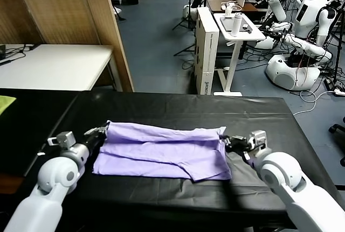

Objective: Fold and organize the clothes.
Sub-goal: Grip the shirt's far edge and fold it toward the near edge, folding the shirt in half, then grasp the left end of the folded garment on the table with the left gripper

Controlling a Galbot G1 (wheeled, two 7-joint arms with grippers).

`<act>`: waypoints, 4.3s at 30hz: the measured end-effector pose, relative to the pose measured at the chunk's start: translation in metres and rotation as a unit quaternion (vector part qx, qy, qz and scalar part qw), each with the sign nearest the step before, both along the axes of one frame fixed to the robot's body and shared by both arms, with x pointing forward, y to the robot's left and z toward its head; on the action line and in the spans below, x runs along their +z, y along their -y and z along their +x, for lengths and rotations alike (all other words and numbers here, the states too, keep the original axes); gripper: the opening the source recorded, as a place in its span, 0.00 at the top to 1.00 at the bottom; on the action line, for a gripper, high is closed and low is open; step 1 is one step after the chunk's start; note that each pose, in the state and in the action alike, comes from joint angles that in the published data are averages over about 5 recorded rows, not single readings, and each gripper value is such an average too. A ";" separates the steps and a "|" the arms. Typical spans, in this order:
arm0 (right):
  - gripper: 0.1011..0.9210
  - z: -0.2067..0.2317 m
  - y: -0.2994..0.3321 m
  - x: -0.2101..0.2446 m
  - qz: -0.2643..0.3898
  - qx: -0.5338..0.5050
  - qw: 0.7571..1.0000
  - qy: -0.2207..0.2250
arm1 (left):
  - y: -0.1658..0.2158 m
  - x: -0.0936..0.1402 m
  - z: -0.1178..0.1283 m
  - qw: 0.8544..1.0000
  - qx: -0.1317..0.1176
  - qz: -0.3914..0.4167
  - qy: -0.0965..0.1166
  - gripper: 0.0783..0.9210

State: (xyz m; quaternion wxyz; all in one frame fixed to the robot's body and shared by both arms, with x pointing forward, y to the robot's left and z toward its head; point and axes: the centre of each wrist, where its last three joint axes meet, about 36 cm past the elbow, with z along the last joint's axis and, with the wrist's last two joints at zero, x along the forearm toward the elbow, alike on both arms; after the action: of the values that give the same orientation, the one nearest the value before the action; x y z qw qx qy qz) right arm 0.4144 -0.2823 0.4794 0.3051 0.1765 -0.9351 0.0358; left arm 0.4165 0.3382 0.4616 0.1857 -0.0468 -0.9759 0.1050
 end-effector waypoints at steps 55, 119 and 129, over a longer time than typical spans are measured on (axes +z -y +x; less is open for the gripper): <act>0.35 -0.016 0.013 0.004 -0.003 0.012 1.000 -0.024 | 0.000 -0.023 -0.074 0.999 0.039 0.000 -0.033 0.41; 0.95 0.071 -0.004 -0.044 0.047 -0.094 0.994 0.007 | 0.000 -0.060 0.000 0.998 0.029 0.023 -0.051 0.92; 0.95 0.073 -0.010 -0.052 0.059 -0.119 0.991 0.019 | -0.003 -0.058 0.019 0.998 0.035 0.021 -0.042 0.92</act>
State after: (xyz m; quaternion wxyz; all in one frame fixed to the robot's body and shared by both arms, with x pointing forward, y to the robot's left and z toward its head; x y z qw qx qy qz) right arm 0.4878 -0.2720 0.4278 0.2789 0.0807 -0.9555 -0.0526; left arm 0.4360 0.3417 0.4034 0.2234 -0.0044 -0.9703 0.0925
